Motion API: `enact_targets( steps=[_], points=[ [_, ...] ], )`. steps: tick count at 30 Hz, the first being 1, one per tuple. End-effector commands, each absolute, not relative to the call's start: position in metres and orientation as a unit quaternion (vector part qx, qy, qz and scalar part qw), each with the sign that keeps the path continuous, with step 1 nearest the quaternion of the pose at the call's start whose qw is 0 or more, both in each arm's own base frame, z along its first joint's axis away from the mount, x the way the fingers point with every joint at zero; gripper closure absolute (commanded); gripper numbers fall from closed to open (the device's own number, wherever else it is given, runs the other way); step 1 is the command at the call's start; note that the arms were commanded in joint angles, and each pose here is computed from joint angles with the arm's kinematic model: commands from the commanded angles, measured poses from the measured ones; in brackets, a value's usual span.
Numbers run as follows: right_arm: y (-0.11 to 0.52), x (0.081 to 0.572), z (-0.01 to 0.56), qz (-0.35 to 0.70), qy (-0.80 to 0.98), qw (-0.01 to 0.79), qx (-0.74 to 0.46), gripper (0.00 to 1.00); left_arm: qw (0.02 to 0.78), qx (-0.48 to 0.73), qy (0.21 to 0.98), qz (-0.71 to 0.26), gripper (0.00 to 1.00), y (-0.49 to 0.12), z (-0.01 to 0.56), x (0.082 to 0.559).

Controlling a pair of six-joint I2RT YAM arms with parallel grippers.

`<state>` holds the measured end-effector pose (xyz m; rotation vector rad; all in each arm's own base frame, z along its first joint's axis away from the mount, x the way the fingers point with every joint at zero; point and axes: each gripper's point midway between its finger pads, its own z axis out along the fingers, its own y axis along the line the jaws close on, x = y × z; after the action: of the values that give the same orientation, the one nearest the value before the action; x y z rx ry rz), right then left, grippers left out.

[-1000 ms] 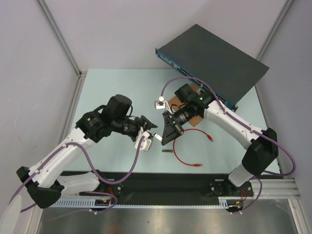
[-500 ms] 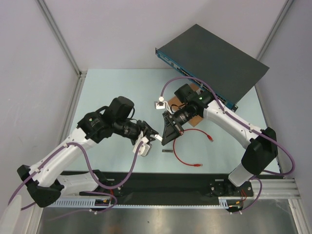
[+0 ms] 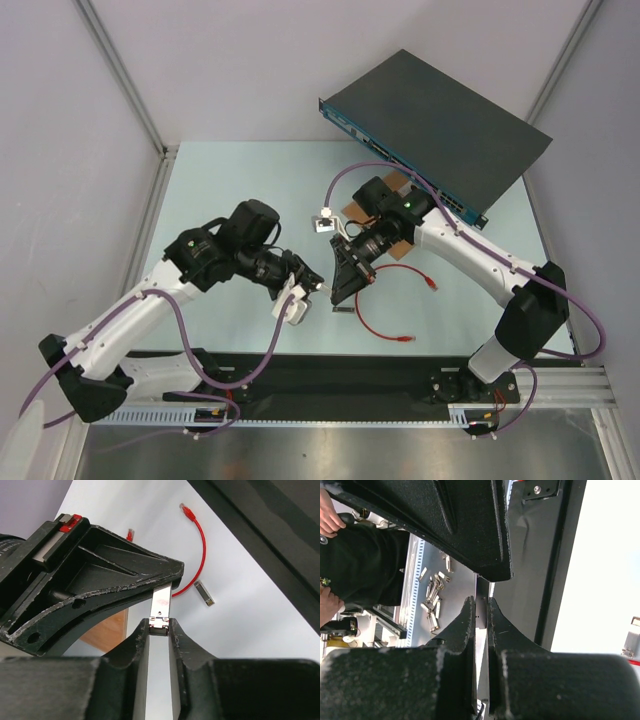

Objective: Insert the plug into the switch port

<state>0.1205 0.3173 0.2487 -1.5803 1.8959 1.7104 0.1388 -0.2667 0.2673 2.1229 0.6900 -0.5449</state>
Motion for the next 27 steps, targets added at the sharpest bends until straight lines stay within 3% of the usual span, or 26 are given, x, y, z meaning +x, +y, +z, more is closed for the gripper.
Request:
enact_targets(
  steps=[1, 4, 6, 11, 19, 22, 23, 24, 27],
  points=[
    [0.319, 0.121, 0.264, 0.565, 0.615, 0.093, -0.543, 1.0, 0.419, 0.846, 0.226, -0.241, 0.8, -0.273, 0.274, 0.124],
    [0.32, 0.123, 0.263, 0.564, 0.62, 0.092, -0.537, 1.0, 0.415, 0.85, 0.22, -0.239, 0.79, -0.271, 0.271, 0.121],
    [0.32, 0.123, 0.263, 0.564, 0.621, 0.091, -0.537, 1.0, 0.413, 0.853, 0.216, -0.233, 0.67, -0.272, 0.269, 0.12],
    [0.322, 0.125, 0.262, 0.564, 0.622, 0.09, -0.536, 1.0, 0.41, 0.857, 0.213, -0.228, 0.66, -0.274, 0.267, 0.118],
    [0.321, 0.126, 0.259, 0.555, 0.626, 0.092, -0.539, 1.0, 0.404, 0.86, 0.211, -0.229, 0.79, -0.273, 0.264, 0.116],
    [0.32, 0.128, 0.259, 0.548, 0.63, 0.1, -0.542, 0.98, 0.404, 0.859, 0.217, -0.228, 0.93, -0.273, 0.263, 0.118],
    [0.32, 0.13, 0.26, 0.544, 0.63, 0.106, -0.544, 0.9, 0.405, 0.858, 0.222, -0.226, 1.0, -0.273, 0.263, 0.119],
    [0.32, 0.132, 0.259, 0.535, 0.639, 0.11, -0.542, 0.68, 0.409, 0.853, 0.235, -0.225, 1.0, -0.275, 0.263, 0.123],
    [0.316, 0.151, 0.264, 0.516, 0.668, 0.138, -0.518, 0.27, 0.41, 0.828, 0.304, -0.232, 1.0, -0.273, 0.255, 0.132]
  ],
)
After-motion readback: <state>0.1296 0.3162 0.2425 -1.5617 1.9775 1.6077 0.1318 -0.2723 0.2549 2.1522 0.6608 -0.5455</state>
